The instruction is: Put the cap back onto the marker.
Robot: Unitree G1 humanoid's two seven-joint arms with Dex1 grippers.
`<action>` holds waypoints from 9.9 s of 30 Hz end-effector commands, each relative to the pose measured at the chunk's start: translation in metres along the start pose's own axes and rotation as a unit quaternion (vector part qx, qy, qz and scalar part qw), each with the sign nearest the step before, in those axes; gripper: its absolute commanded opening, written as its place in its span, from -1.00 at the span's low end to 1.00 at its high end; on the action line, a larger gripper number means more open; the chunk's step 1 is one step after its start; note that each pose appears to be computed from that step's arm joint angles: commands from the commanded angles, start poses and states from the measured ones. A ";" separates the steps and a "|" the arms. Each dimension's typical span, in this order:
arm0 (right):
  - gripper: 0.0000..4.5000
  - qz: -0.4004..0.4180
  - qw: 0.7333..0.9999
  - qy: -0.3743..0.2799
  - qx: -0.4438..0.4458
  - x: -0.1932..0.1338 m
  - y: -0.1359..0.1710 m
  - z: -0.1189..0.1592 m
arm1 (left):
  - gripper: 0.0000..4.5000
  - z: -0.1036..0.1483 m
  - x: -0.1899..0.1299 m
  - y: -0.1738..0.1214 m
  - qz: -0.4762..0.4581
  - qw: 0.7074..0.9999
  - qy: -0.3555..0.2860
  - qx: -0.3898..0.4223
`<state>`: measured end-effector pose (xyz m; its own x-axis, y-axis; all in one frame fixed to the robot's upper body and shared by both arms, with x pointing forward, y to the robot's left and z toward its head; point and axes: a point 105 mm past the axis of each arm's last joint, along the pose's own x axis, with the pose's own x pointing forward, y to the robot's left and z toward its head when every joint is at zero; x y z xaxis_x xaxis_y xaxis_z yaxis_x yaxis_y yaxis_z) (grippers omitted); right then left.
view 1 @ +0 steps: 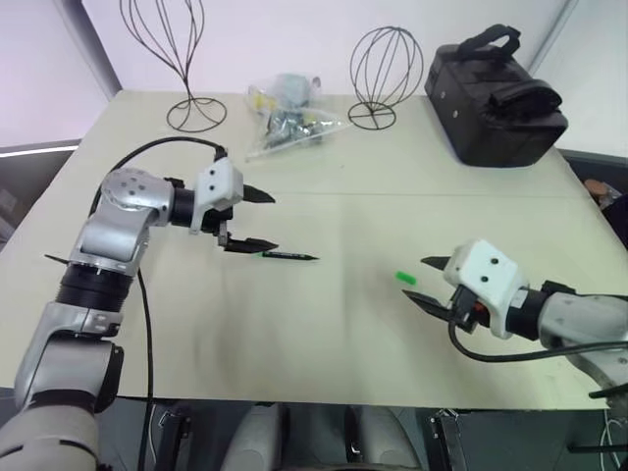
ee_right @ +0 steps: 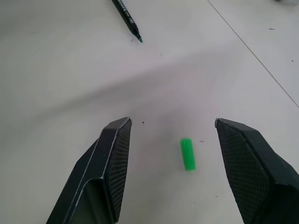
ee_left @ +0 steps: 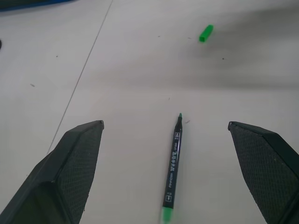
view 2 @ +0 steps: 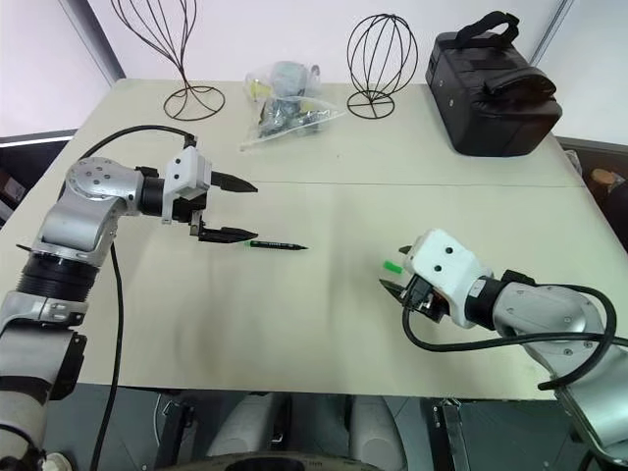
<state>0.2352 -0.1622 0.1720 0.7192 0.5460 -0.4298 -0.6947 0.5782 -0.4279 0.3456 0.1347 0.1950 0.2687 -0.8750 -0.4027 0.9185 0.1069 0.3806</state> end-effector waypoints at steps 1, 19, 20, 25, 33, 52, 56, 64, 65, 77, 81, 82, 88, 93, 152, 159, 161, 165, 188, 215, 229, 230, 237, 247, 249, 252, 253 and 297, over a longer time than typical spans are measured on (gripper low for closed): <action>0.29 -0.016 0.999 -0.026 -0.012 -0.006 -0.005 0.014 | 0.98 0.007 -0.008 -0.003 -0.005 1.000 -0.003 0.002; 0.29 -0.011 1.000 -0.021 -0.009 -0.004 -0.005 0.012 | 0.98 -0.001 -0.005 -0.007 -0.001 1.000 0.013 -0.003; 0.29 -0.011 1.000 -0.021 -0.009 -0.004 -0.005 0.012 | 0.98 -0.001 -0.004 -0.006 -0.001 1.000 0.013 -0.002; 0.29 -0.011 1.000 -0.020 -0.006 -0.005 -0.002 0.011 | 0.98 -0.001 -0.002 -0.004 -0.006 1.000 0.012 0.000; 0.29 -0.013 1.000 -0.018 -0.006 -0.003 0.001 0.011 | 0.98 -0.012 0.008 0.008 0.002 0.999 0.020 0.029; 0.29 -0.045 0.999 -0.028 0.007 -0.001 0.010 0.013 | 0.98 -0.046 0.045 0.009 -0.103 0.991 0.071 0.044; 0.29 -0.055 0.998 -0.028 0.007 -0.002 0.009 0.013 | 0.98 -0.053 0.052 0.005 -0.112 0.989 0.085 0.044; 0.29 -0.066 0.997 -0.026 0.009 -0.004 0.008 0.012 | 0.98 -0.068 0.057 0.000 -0.120 0.983 0.126 0.053; 0.29 -0.066 0.997 -0.026 0.009 -0.005 0.008 0.012 | 0.98 -0.069 0.057 0.000 -0.119 0.983 0.127 0.051; 0.29 -0.071 0.997 -0.023 0.005 -0.005 0.006 0.013 | 0.98 -0.087 0.050 -0.004 -0.124 0.976 0.172 0.038; 0.29 -0.072 0.997 -0.021 0.003 -0.005 0.006 0.013 | 0.43 -0.087 0.050 -0.004 -0.126 0.977 0.172 0.025; 0.29 -0.072 0.997 -0.021 0.002 -0.005 0.006 0.013 | 0.20 -0.087 0.050 -0.005 -0.127 0.977 0.168 0.017; 0.29 -0.073 0.997 -0.019 -0.001 -0.006 0.005 0.013 | -0.97 -0.087 0.053 -0.007 -0.131 0.978 0.158 -0.027; 0.29 -0.073 0.997 -0.017 -0.002 -0.006 0.005 0.012 | -0.97 -0.090 0.052 -0.009 -0.133 0.977 0.163 -0.031; 0.29 0.080 0.993 -0.035 0.074 0.071 -0.034 -0.073 | -0.97 0.029 0.032 -0.010 -0.050 0.989 -0.026 0.137; 0.29 0.082 0.993 -0.031 0.076 0.074 -0.033 -0.078 | -0.97 0.031 0.032 -0.011 -0.051 0.989 -0.025 0.139; 0.29 0.083 0.993 -0.031 0.075 0.074 -0.033 -0.079 | -0.97 0.031 0.032 -0.011 -0.052 0.988 -0.024 0.141; 0.29 0.086 0.993 -0.028 0.075 0.074 -0.031 -0.081 | -0.97 0.030 0.032 -0.011 -0.057 0.988 -0.021 0.144; -0.98 0.054 0.998 -0.022 -0.016 0.051 -0.032 -0.048 | -1.00 0.020 0.048 -0.018 -0.089 0.984 -0.028 0.153; -0.98 0.017 0.983 0.042 -0.180 0.036 -0.043 0.000 | -1.00 0.030 0.102 -0.008 -0.071 0.968 -0.008 0.239; -0.98 0.015 0.982 0.027 -0.186 0.043 -0.044 0.013 | -1.00 0.038 0.116 -0.011 -0.049 0.972 -0.016 0.231; -0.98 0.015 0.982 0.026 -0.186 0.043 -0.043 0.014 | -1.00 0.038 0.116 -0.011 -0.050 0.972 -0.016 0.231; -0.98 0.017 0.982 0.026 -0.186 0.044 -0.042 0.015 | -1.00 0.038 0.117 -0.012 -0.051 0.972 -0.015 0.230; -0.98 0.021 0.982 0.022 -0.185 0.045 -0.040 0.017 | -1.00 0.038 0.120 -0.011 -0.049 0.972 -0.015 0.230; -0.98 0.022 0.983 0.020 -0.183 0.045 -0.039 0.018 | -1.00 0.037 0.120 -0.011 -0.049 0.972 -0.015 0.229; -0.98 0.023 0.983 0.020 -0.182 0.045 -0.038 0.019 | -1.00 0.037 0.121 -0.011 -0.049 0.972 -0.015 0.229; -0.98 0.023 0.983 0.020 -0.182 0.045 -0.037 0.019 | -1.00 0.037 0.121 -0.011 -0.048 0.972 -0.014 0.229; -0.98 0.011 0.972 0.052 -0.228 0.063 -0.046 0.011 | -1.00 0.044 0.123 -0.010 -0.037 0.967 -0.006 0.251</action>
<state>0.3091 -0.1469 0.1664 0.6881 0.4898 -0.5354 -0.6932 0.2256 -0.6845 0.3610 0.0139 0.1604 0.2069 -0.8578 -0.4705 0.7308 -0.1843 0.6573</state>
